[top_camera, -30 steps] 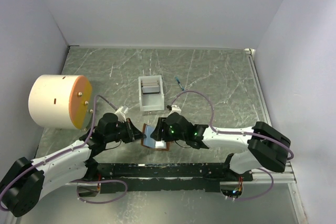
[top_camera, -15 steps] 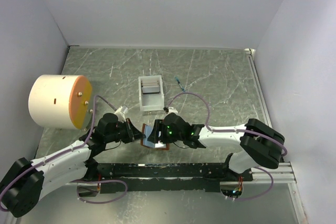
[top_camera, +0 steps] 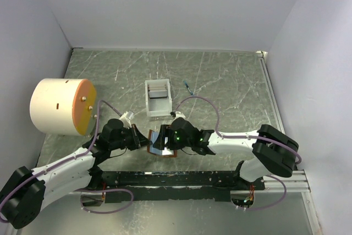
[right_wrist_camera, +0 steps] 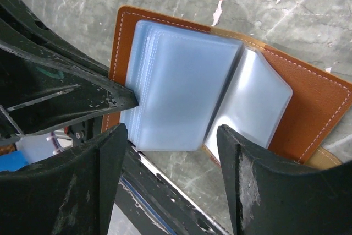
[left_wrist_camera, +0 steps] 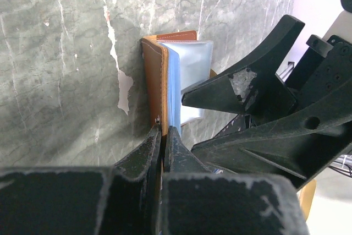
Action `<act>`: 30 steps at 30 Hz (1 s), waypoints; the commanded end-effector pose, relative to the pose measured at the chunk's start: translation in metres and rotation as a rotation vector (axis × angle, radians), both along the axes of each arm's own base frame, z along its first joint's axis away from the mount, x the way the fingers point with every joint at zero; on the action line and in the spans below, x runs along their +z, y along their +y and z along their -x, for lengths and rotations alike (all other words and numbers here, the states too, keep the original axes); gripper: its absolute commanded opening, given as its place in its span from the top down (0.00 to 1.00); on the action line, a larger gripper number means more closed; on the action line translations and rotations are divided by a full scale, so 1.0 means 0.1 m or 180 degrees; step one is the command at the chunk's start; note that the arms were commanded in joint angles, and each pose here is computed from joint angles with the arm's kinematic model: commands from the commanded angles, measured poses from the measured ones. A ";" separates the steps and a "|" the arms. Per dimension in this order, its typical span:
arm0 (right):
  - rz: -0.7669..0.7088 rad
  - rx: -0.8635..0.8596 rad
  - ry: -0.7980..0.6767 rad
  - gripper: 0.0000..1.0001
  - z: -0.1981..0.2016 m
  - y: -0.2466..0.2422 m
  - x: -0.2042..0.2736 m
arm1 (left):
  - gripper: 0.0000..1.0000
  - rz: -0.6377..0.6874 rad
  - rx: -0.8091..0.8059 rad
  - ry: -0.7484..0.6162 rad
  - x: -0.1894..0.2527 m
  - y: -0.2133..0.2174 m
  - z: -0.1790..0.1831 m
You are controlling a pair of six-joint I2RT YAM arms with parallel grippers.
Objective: Put the credit cards into the card holder
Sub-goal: Open the card holder at the center of the board.
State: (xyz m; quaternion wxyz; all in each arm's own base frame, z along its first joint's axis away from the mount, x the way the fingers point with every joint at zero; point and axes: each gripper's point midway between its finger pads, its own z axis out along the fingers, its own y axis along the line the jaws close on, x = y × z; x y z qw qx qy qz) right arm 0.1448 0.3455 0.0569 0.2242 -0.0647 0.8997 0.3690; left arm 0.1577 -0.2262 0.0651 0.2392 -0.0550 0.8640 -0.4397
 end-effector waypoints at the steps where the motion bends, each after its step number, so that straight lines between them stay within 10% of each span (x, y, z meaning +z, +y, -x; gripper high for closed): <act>1: -0.0076 0.0031 -0.0031 0.33 -0.01 0.07 0.10 | 0.93 0.0014 0.0052 -0.0048 0.01 0.01 -0.04; 30: 0.0114 -0.0040 0.0033 0.37 -0.04 0.02 -0.04 | 0.93 -0.0015 0.0113 -0.0033 -0.02 0.05 -0.02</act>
